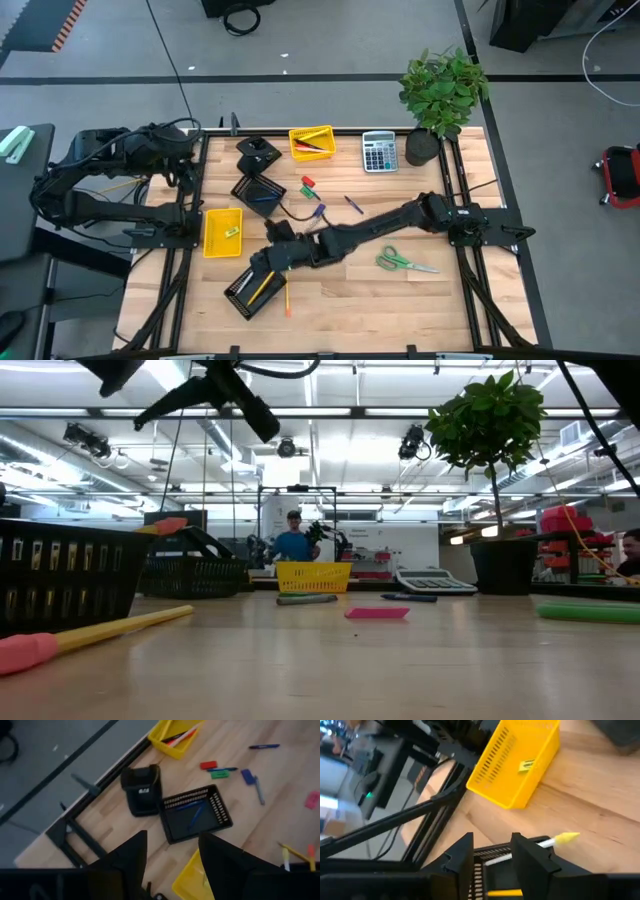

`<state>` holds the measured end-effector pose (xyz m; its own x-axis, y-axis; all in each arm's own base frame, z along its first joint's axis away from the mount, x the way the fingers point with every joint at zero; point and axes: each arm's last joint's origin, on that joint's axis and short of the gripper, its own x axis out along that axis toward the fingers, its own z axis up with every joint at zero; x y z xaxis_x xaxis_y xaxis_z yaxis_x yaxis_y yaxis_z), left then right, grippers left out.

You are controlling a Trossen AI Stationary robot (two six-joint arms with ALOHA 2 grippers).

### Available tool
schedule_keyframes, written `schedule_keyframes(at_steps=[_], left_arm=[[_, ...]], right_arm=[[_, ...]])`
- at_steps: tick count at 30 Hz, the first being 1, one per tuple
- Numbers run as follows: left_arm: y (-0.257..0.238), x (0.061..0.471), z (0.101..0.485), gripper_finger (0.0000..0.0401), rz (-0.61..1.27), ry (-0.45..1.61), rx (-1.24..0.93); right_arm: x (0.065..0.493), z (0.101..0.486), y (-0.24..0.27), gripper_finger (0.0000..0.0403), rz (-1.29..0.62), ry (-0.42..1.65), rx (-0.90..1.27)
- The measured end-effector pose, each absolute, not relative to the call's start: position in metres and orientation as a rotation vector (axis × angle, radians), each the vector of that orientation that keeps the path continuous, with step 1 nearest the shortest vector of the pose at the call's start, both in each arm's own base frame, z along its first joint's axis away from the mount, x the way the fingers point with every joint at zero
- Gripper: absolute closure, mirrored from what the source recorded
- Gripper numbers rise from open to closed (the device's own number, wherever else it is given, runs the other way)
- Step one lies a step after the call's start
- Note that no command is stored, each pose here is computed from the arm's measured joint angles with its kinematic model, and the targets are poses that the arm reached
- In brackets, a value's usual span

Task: Sort crayons/erasers/pens/pencils in bins
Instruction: Put the yellow pencil into the bottom black basket

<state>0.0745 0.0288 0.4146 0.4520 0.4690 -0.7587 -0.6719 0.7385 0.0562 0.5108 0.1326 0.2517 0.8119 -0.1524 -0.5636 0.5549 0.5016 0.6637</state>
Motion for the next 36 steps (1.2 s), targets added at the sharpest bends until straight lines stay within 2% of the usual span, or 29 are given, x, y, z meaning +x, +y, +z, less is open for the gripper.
schedule_keyframes(at_steps=[6, 11, 16, 24, 30, 36], left_arm=[[0.028, 0.071, 0.414, 0.0218, 0.772, 0.803, -0.39], [0.028, 0.071, 0.414, 0.0221, 0.782, 0.797, -0.403], [0.028, 0.071, 0.414, 0.0228, 0.784, 0.796, -0.409], [0.027, 0.073, 0.413, 0.0229, 0.833, 0.74, -0.604], [0.024, 0.083, 0.414, 0.0227, 0.674, 0.767, -0.752], [0.02, 0.109, 0.426, 0.0235, 0.507, 0.603, -0.887]], right_arm=[[0.489, 0.289, 0.085, 0.0269, -0.444, 0.636, 0.931], [0.463, 0.336, 0.072, 0.0269, -0.368, 0.638, 0.894], [0.435, 0.369, 0.064, 0.027, -0.423, 0.599, 0.79], [0.426, 0.373, 0.039, 0.027, -0.531, 0.611, 0.708], [0.424, 0.373, 0.044, 0.027, -0.533, 0.619, 0.635], [0.405, 0.393, 0.053, 0.027, -0.508, 0.6, 0.497]])
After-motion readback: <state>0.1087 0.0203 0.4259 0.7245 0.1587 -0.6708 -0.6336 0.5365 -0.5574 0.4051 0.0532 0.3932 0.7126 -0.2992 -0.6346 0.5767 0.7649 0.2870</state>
